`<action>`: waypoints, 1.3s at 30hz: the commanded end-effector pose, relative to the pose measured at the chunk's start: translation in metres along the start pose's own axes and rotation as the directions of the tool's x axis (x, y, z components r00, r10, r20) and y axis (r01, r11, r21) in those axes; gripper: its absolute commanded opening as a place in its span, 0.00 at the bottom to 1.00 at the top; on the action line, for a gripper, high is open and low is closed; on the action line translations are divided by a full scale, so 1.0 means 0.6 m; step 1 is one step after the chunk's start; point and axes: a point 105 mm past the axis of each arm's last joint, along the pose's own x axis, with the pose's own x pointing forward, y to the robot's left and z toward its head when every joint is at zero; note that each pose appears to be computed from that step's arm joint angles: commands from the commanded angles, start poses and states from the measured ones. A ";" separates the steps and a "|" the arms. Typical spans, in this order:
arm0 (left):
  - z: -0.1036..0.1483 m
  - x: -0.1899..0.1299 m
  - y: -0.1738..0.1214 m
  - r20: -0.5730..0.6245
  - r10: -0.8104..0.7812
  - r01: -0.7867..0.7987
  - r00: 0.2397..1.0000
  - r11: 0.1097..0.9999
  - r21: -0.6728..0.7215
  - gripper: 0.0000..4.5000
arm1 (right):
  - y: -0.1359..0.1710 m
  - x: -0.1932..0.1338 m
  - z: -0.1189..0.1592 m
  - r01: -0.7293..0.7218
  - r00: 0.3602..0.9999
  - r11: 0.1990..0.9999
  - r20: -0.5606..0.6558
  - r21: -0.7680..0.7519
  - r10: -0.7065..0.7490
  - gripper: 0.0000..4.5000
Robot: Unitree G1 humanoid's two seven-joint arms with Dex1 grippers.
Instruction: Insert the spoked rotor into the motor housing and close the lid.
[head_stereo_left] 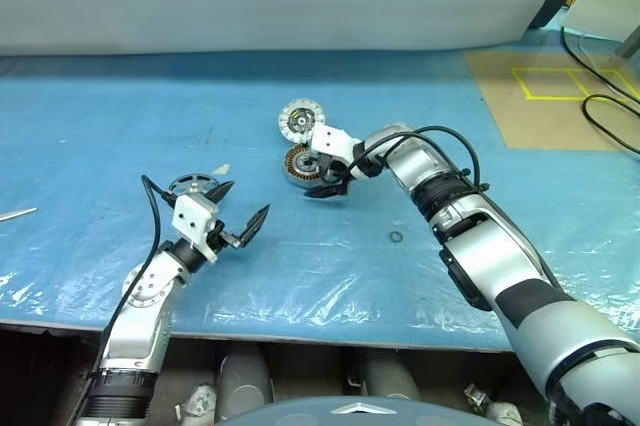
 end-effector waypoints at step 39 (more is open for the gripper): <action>0.015 -0.026 -0.035 -0.004 -0.098 0.098 0.995 0.995 0.009 1.00 | 0.175 -0.001 0.024 -0.290 0.957 0.957 -0.031 0.000 0.290 0.62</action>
